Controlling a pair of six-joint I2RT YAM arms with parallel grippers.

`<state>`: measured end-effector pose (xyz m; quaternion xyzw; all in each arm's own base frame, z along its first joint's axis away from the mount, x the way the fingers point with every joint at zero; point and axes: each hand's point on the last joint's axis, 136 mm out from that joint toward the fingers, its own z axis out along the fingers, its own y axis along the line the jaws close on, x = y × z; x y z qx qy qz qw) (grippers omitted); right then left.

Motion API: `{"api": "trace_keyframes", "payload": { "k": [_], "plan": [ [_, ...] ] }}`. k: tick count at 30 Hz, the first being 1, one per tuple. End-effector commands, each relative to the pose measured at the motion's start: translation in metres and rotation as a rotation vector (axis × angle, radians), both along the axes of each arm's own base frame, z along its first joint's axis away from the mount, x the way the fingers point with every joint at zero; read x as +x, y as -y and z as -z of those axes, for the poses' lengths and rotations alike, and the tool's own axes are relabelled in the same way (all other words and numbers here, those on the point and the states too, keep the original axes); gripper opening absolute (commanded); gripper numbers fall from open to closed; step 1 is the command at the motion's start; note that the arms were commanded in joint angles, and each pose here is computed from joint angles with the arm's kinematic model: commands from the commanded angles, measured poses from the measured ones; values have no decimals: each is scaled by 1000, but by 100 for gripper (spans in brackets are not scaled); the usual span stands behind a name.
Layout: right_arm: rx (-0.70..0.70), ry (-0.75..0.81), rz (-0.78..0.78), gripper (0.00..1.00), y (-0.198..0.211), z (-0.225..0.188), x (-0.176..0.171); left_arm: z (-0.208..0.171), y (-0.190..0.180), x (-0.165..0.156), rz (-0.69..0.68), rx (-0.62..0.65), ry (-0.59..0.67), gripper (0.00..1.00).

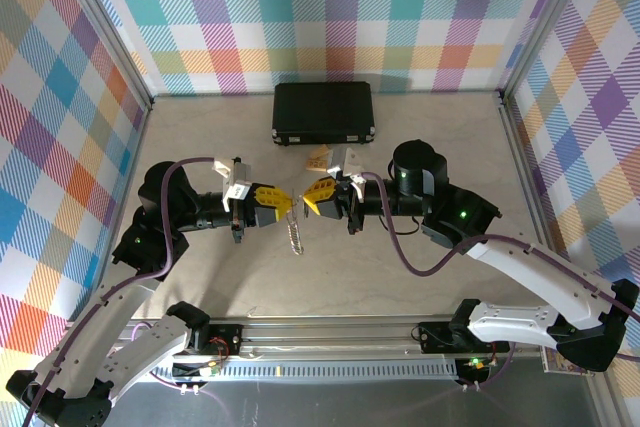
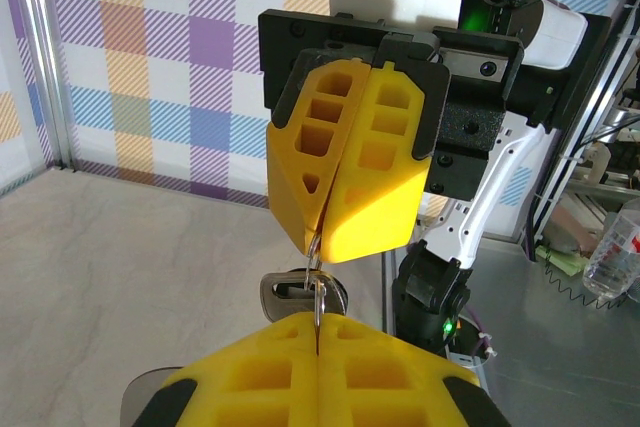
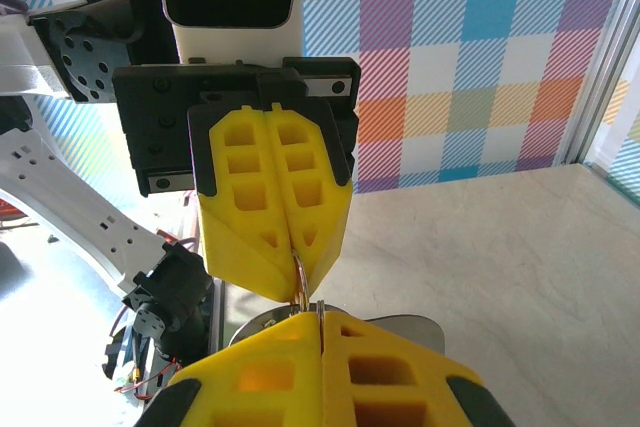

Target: Put the keys on the keyring

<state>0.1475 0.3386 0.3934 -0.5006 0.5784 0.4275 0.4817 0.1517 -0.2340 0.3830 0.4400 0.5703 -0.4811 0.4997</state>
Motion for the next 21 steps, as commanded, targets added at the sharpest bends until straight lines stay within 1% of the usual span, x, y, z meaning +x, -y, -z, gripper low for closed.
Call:
{"api": "trace_keyframes", "payload": {
  "k": [1,21],
  "plan": [
    [37,15,-28,0,-2,-9,-6,-13,0,-9,30,-37,66,0],
    [34,10,-40,0,-4,-6,-7,-12,0,-5,14,-36,59,0]
  ]
}}
